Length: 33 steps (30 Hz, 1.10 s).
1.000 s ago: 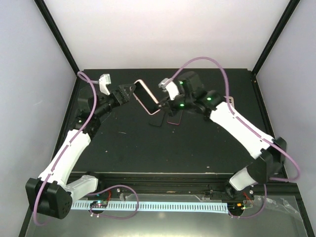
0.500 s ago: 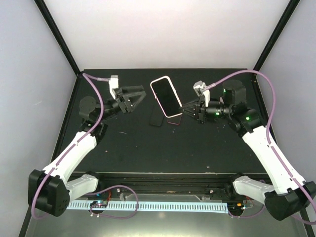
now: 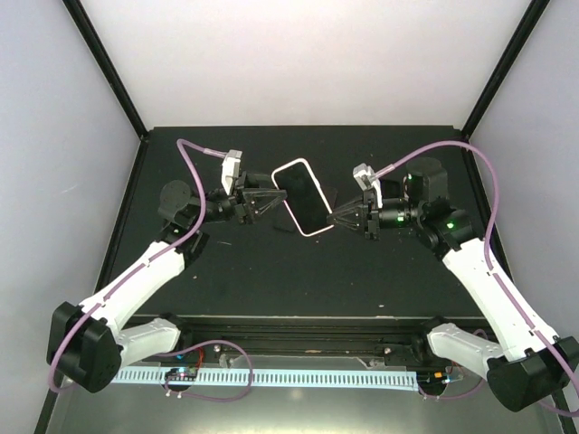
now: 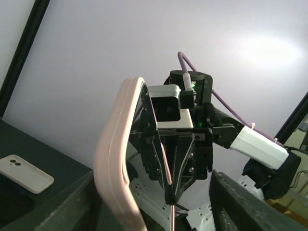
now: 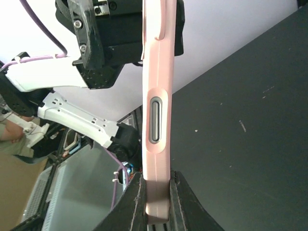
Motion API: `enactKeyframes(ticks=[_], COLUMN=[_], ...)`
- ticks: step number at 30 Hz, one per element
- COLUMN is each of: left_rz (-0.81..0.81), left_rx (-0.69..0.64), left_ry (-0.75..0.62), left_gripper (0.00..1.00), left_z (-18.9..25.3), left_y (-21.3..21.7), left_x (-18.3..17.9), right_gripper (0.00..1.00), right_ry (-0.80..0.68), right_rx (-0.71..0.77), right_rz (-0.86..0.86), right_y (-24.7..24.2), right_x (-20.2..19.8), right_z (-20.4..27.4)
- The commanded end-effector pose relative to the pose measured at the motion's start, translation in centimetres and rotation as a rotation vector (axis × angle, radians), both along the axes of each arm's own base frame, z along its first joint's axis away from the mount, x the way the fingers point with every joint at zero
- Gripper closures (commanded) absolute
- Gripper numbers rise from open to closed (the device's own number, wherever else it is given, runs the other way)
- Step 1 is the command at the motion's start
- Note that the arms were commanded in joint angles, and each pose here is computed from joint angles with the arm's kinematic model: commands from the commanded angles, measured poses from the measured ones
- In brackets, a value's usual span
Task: Take the phone out of the phone case
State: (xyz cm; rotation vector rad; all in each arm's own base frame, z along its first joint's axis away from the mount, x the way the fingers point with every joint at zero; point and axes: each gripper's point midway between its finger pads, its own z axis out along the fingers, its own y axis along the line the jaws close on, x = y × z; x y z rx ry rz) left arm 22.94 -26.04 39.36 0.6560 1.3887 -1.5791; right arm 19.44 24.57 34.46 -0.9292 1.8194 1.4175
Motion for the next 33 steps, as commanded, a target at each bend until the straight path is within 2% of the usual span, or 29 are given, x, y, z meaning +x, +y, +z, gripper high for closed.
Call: enactKeyframes(ticks=[1, 8, 15, 19, 28, 33], left_rz=[-0.035, -0.077, -0.132, -0.141, -0.144, -0.145], left_rx=[-0.018, -0.017, -0.024, -0.027, -0.026, -0.024], left_ry=[-0.074, -0.074, -0.058, -0.073, -0.066, -0.059], left_gripper=[0.41, 0.63, 0.66, 0.77, 0.79, 0.76], left_z=[1.7, 1.6, 1.4, 1.6, 1.5, 1.5], left_y=[-0.2, -0.7, -1.3, -1.3, -1.3, -1.4], left_x=[-0.9, -1.3, -1.8, -2.1, -2.1, -2.0], right_gripper=[0.99, 0.99, 0.99, 0.99, 0.99, 0.99], right_ry=[-0.065, -0.051, -0.021, -0.016, -0.004, 0.012], right_rx=[0.082, 0.070, 0.070, 0.069, 0.068, 0.074], right_rz=[0.067, 0.045, 0.048, 0.052, 0.063, 0.076], right_y=[0.0, 0.0, 0.2, 0.3, 0.4, 0.4], right_x=[-1.5, -0.9, -0.4, -0.4, -0.5, -0.7], right_z=[2.3, 1.7, 1.0, 0.6, 0.0, -0.2])
